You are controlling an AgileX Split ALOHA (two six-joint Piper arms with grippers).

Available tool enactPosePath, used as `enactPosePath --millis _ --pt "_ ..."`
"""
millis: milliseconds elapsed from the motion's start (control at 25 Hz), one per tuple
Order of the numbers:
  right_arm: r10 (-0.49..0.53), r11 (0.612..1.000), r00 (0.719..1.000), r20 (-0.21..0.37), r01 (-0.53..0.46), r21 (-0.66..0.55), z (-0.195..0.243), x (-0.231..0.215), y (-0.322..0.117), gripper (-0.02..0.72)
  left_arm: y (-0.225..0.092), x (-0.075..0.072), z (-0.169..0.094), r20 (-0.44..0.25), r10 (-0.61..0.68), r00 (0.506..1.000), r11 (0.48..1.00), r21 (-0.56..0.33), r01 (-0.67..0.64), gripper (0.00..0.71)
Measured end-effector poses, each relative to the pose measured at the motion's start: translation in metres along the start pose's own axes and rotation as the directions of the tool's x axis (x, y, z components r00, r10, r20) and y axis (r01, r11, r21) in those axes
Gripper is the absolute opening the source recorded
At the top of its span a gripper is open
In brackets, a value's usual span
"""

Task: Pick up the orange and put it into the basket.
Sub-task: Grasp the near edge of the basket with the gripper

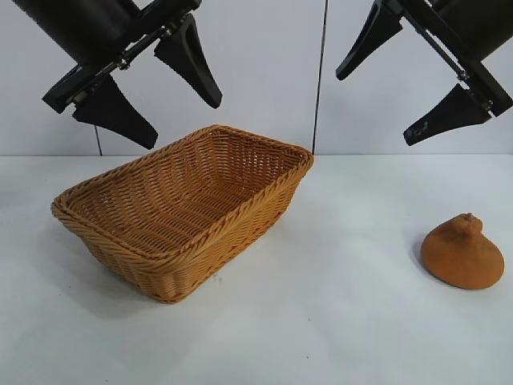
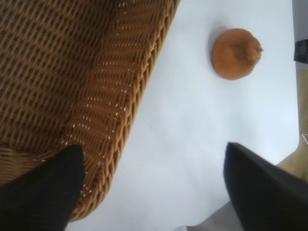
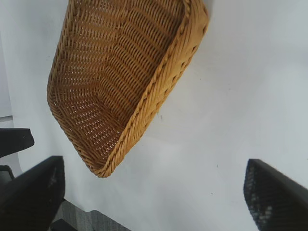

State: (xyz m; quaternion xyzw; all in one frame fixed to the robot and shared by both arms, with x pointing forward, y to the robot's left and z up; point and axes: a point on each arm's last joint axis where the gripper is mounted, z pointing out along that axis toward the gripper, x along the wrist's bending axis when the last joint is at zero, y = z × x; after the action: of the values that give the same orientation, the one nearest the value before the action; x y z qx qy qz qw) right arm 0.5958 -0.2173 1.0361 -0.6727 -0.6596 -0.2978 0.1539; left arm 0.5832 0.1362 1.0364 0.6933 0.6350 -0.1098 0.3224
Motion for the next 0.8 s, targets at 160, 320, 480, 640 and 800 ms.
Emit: enactPosePath --millis 160,320,480,640,800 --pt "-0.001 1.0 1.0 0.0 0.001 0.001 0.0 0.0 0.0 0.694 0.002 0.002 -0.001 -0.003 -0.017 1.0 1.0 -0.017 0.017 0.568" --pt "-0.003 1.0 1.0 0.0 0.003 0.001 0.0 0.0 0.0 0.694 0.004 0.013 -0.01 -0.026 -0.083 0.996 0.997 -0.003 0.083 0.568" --pt "-0.008 1.0 1.0 0.0 0.008 0.001 0.0 0.0 0.0 0.694 0.001 0.024 -0.034 -0.094 -0.177 0.98 0.983 -0.06 0.172 0.568" --pt "-0.011 1.0 1.0 0.0 0.011 0.0 0.0 0.0 0.0 0.694 -0.02 0.032 -0.043 -0.138 -0.345 0.928 0.937 -0.103 0.333 0.568" --pt "-0.013 1.0 1.0 0.0 0.013 0.0 0.0 0.0 0.0 0.694 -0.047 0.047 -0.023 -0.15 -0.53 0.835 0.847 -0.15 0.511 0.568"
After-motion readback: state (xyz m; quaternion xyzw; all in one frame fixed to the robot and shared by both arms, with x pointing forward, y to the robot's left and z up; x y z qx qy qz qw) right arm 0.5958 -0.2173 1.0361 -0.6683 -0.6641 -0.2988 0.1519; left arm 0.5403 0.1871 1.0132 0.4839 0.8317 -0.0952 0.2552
